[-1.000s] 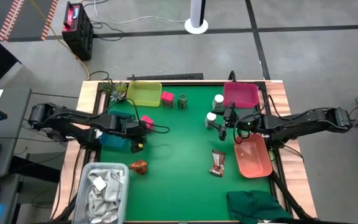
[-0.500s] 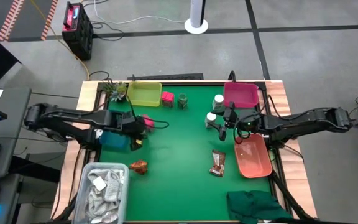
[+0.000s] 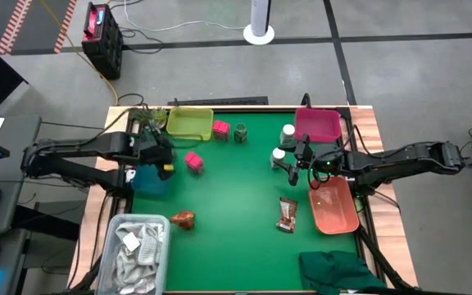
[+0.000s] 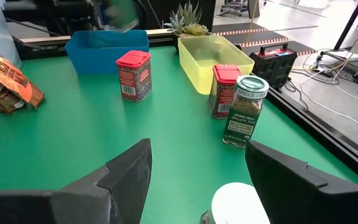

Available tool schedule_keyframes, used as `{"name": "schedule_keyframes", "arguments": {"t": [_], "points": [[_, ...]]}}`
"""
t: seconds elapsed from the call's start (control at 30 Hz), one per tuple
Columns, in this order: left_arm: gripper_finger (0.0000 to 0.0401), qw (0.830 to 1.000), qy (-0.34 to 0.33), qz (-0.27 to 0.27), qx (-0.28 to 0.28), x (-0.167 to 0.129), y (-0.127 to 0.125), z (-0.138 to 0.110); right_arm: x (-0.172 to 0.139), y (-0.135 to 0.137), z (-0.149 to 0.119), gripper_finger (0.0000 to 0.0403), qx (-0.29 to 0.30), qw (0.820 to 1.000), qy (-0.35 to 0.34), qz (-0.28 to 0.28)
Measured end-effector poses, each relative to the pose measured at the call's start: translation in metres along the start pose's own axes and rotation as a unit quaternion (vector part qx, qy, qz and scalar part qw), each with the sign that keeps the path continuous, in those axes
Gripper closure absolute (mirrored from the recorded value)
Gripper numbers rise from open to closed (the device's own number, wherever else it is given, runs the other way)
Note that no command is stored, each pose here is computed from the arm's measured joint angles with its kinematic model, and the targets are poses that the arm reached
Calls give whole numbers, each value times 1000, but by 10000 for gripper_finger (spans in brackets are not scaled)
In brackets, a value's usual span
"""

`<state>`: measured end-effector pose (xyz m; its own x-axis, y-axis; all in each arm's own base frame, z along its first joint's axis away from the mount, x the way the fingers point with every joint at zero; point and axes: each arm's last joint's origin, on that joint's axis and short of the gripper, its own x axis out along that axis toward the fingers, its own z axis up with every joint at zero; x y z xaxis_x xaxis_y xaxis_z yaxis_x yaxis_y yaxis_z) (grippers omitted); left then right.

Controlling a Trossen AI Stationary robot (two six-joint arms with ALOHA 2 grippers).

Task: Sort spices by type
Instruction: Put the bottom green seasoning bottle into the yellow bin

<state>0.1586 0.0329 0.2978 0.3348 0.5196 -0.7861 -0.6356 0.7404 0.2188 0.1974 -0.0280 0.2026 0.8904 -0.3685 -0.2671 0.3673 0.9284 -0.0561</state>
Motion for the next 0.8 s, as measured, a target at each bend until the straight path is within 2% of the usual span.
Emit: {"name": "schedule_keyframes", "arguments": {"t": [0.17, 0.33, 0.6, 0.8], "points": [[209, 998, -28, 52, -35, 15, 18, 18, 0, 1, 1, 117, 0, 1000, -3, 9], [209, 997, -34, 39, -64, 52, 44, 45, 0, 3, 1, 117, 2, 1000, -3, 15], [209, 992, 30, 56, -104, 117, 91, 55, 0, 2, 1, 117, -1, 1000, -3, 15], [209, 992, 49, 54, -104, 133, 96, 65, 0, 1, 1, 117, -9, 1000, -3, 11]]}}
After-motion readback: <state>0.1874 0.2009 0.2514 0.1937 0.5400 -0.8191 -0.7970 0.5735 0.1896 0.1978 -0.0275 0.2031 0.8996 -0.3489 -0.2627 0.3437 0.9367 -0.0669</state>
